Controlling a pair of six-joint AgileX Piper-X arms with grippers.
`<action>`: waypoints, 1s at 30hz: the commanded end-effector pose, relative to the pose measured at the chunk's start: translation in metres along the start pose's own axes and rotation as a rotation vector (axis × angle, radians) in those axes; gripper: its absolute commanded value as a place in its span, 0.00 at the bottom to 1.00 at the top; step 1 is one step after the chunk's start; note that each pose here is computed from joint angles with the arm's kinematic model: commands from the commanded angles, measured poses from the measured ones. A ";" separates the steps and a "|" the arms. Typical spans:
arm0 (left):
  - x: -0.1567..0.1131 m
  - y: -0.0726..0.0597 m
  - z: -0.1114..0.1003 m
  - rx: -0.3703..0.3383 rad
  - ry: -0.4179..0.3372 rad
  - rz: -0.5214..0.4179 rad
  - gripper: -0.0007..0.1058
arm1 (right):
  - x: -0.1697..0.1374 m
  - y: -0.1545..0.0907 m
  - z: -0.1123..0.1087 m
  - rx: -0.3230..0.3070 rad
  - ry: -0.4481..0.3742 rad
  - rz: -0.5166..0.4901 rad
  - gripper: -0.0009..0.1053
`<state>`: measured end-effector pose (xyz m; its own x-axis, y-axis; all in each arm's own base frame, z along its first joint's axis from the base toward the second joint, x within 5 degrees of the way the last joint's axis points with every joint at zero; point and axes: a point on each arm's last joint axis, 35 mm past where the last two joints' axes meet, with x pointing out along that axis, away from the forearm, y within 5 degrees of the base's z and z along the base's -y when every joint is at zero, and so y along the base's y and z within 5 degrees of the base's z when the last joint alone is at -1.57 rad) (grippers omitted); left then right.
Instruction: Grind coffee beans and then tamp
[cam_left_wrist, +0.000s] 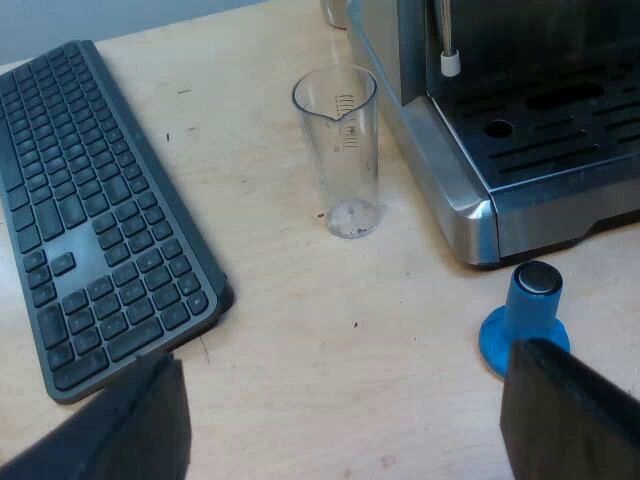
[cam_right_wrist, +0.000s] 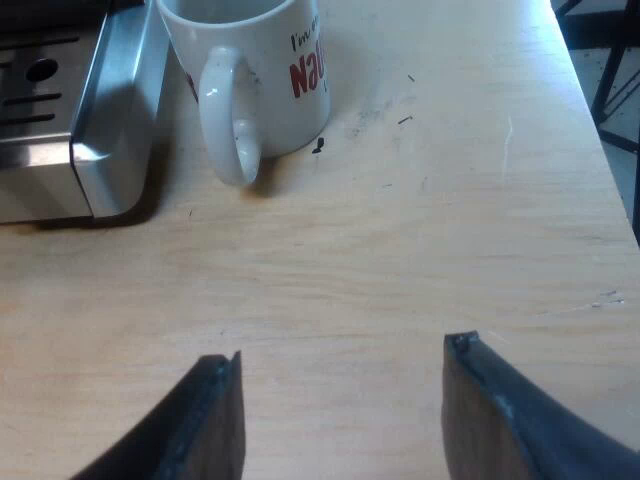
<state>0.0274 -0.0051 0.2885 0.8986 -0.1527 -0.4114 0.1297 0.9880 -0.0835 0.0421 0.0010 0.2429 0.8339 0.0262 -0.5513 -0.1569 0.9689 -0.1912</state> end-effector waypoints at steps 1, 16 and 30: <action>0.001 0.000 0.002 0.003 -0.006 0.013 0.63 | -0.001 0.000 0.003 0.001 -0.012 0.001 0.45; 0.001 0.000 0.002 0.003 -0.005 -0.010 0.63 | -0.001 -0.001 0.004 0.002 -0.025 -0.002 0.45; -0.014 -0.006 0.016 -0.033 -0.055 -0.117 0.70 | -0.021 -0.003 0.018 -0.007 -0.081 0.001 0.45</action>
<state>0.0204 -0.0082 0.3059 0.8980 -0.2507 -0.3616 0.2129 0.9668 -0.1415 0.0363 0.0013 0.2647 0.8715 0.0356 -0.4891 -0.1504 0.9687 -0.1975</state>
